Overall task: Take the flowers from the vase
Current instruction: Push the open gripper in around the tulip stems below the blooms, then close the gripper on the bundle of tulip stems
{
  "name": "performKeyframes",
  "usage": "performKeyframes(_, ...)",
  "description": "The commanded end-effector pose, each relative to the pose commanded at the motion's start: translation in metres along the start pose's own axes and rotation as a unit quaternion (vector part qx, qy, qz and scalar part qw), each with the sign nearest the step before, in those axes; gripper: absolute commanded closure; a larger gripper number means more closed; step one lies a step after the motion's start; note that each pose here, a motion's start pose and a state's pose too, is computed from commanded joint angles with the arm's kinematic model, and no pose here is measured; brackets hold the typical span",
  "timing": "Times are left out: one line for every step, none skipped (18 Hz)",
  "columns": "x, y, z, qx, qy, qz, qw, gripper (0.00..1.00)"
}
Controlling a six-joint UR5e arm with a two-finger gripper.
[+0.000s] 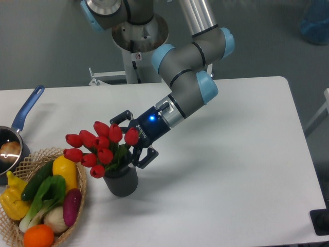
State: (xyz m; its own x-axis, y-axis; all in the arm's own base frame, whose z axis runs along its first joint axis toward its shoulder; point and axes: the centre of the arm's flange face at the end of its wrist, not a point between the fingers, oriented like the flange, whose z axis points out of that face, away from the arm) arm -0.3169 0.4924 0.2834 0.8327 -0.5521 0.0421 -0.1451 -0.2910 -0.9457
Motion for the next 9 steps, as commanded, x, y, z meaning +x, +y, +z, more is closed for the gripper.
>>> performKeyframes(0.0004,0.0006,0.0002,0.0,0.0,-0.001,1.0,0.0)
performKeyframes(0.0004,0.0006,0.0002,0.0,0.0,-0.001,1.0,0.0)
performKeyframes(0.0004,0.0006,0.0002,0.0,0.0,-0.001,1.0,0.0)
performKeyframes(0.0004,0.0006,0.0002,0.0,0.0,-0.001,1.0,0.0)
performKeyframes(0.0004,0.0006,0.0002,0.0,0.0,-0.001,1.0,0.0)
performKeyframes(0.0004,0.0006,0.0002,0.0,0.0,-0.001,1.0,0.0)
performKeyframes(0.0004,0.0006,0.0002,0.0,0.0,-0.001,1.0,0.02)
performKeyframes(0.0,0.0,0.0,0.0,0.0,0.0,1.0,0.04)
performKeyframes(0.0,0.0,0.0,0.0,0.0,0.0,1.0,0.07)
